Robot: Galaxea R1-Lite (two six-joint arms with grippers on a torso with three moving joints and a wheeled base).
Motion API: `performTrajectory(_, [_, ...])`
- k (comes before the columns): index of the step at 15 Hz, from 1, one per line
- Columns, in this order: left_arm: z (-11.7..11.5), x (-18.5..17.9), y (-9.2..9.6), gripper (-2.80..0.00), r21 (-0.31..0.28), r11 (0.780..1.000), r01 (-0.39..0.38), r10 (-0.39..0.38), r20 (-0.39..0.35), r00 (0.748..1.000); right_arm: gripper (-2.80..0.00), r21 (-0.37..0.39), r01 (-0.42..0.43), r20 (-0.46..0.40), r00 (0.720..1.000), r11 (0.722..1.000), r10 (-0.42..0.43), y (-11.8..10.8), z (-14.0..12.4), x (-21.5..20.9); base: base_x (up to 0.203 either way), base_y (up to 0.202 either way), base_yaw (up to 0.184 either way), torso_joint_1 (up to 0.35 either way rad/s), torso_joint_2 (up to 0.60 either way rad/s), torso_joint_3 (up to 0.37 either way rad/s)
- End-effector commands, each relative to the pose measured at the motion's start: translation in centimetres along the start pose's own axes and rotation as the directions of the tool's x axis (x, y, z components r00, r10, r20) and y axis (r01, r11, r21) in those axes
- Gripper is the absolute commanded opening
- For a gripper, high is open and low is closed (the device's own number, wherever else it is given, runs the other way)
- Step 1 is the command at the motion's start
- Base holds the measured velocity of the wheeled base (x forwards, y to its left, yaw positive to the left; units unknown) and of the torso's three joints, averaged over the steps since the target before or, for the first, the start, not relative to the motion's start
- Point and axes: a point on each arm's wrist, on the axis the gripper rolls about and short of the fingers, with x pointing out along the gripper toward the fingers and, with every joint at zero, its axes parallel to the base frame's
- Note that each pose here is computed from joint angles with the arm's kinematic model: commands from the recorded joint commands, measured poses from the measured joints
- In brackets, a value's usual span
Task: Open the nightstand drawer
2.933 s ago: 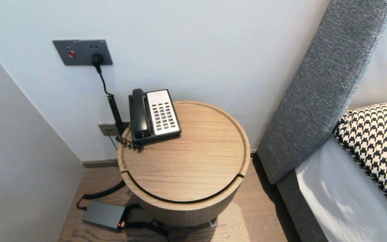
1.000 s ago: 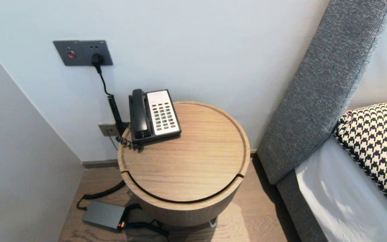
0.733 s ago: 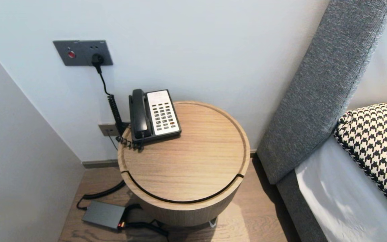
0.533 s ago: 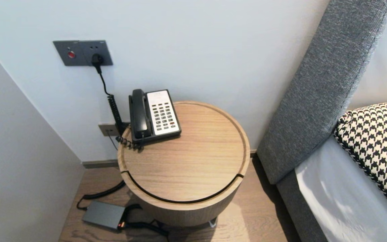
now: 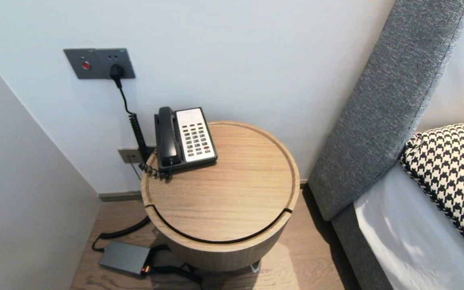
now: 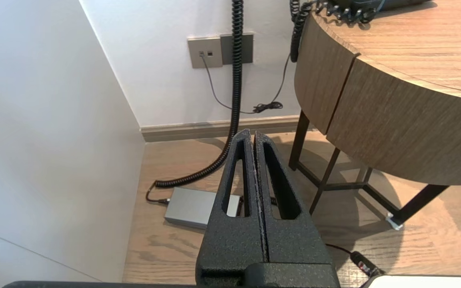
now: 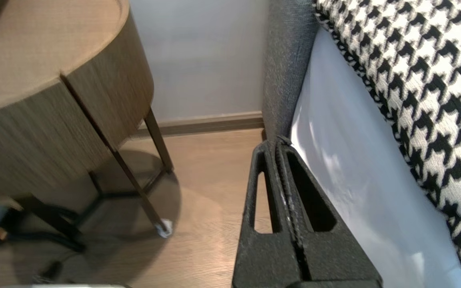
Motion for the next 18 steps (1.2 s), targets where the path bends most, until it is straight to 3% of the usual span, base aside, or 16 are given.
performTrajectory(1, [-0.34, 0.07, -0.02, -2.8, 0.001, 1.0, 0.001, -0.001, -0.01, 1.0, -2.8, 0.026, 0.004, 0.003, 1.0, 1.0, -0.004, 0.01, -0.72, -0.04, 0.0, 0.0, 0.0, 0.0, 0.0, 0.0])
performTrajectory(18, [-0.34, 0.07, -0.02, -2.8, -0.001, 1.0, -0.001, 0.001, -0.01, 1.0, -2.8, 0.027, 0.009, 0.003, 1.0, 1.0, -0.009, 0.0, -0.77, -0.04, 0.0, 0.0, 0.0, 0.0, 0.0, 0.0])
